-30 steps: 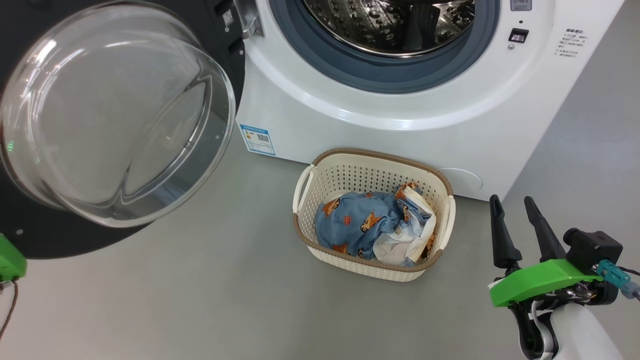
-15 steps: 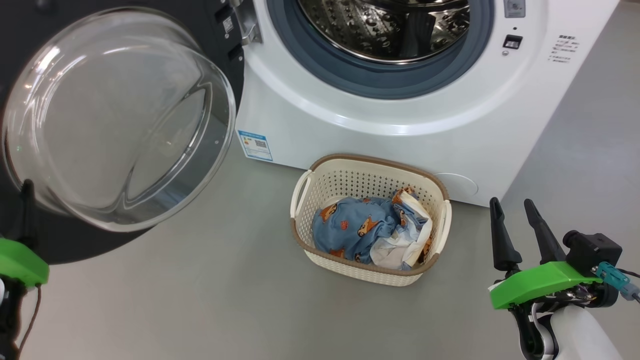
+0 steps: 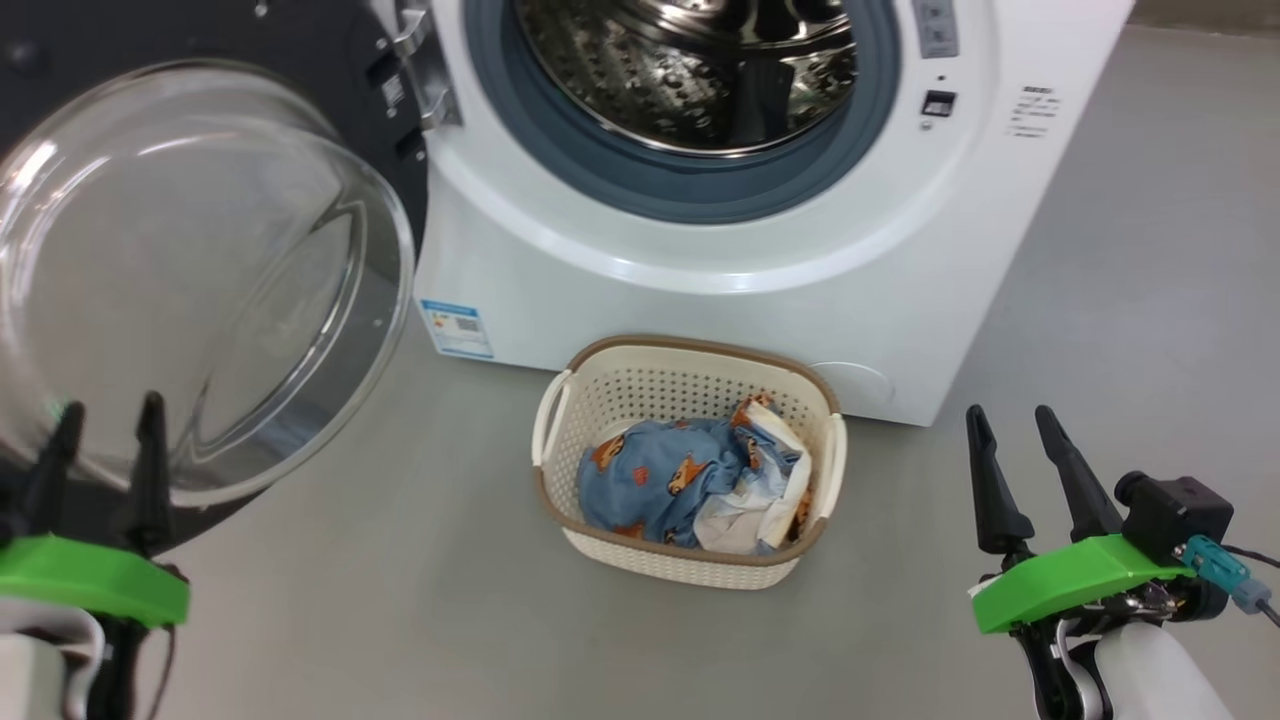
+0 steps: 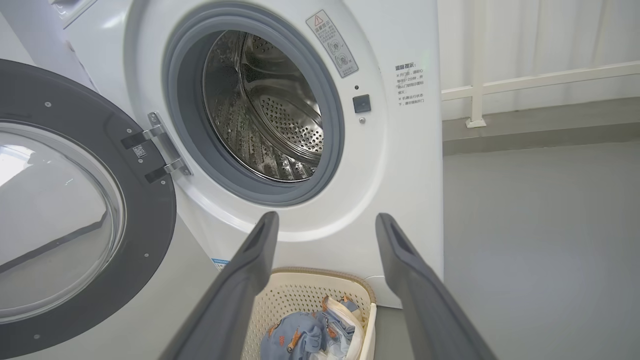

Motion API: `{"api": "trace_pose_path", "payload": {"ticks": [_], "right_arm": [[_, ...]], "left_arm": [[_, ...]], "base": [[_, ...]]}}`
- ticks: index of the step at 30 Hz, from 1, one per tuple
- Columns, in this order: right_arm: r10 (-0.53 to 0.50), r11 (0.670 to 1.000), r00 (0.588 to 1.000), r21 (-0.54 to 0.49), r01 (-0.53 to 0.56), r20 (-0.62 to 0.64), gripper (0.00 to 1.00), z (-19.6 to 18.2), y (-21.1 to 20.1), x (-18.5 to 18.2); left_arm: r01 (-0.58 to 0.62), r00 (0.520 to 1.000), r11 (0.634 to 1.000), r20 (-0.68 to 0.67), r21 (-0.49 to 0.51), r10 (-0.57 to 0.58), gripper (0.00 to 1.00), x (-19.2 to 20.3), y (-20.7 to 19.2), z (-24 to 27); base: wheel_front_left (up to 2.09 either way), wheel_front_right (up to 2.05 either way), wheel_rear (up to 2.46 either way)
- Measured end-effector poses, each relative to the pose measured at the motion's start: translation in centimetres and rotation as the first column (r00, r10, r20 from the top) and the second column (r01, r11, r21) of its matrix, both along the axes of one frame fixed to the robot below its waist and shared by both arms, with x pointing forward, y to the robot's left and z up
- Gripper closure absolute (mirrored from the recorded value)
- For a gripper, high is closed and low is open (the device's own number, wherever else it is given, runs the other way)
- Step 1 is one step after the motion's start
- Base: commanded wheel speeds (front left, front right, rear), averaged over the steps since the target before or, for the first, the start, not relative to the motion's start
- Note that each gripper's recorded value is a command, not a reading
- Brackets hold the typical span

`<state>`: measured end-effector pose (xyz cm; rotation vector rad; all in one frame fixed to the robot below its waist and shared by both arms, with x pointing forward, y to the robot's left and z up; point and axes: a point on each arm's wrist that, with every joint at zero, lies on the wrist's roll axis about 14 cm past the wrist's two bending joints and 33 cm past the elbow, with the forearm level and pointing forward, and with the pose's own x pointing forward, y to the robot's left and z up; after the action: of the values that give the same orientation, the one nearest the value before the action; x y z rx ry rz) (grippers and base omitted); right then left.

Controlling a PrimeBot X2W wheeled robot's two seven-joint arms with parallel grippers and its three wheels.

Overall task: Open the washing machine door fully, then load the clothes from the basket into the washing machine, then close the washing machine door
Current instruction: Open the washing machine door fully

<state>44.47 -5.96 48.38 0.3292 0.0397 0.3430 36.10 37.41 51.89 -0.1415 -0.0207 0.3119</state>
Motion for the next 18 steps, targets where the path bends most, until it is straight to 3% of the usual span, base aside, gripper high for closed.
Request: {"api": "trace_pose_path", "payload": {"ticks": [8, 18], "right_arm": [[-0.041, 0.999, 0.999, -0.020, 0.041, 0.032, 0.00, 1.1, -2.3, -1.2], [-0.113, 0.993, 0.992, -0.033, 0.115, 0.063, 0.00, 2.2, -5.6, -2.4]], "left_arm": [[0.090, 0.996, 0.994, 0.032, -0.058, -0.088, 0.00, 0.8, -4.9, -1.1], [0.192, 0.979, 0.980, 0.080, -0.052, -0.187, 0.00, 2.4, -9.3, -0.3]], "base": [[0.00, 0.00, 0.00], [0.00, 0.00, 0.00]]}}
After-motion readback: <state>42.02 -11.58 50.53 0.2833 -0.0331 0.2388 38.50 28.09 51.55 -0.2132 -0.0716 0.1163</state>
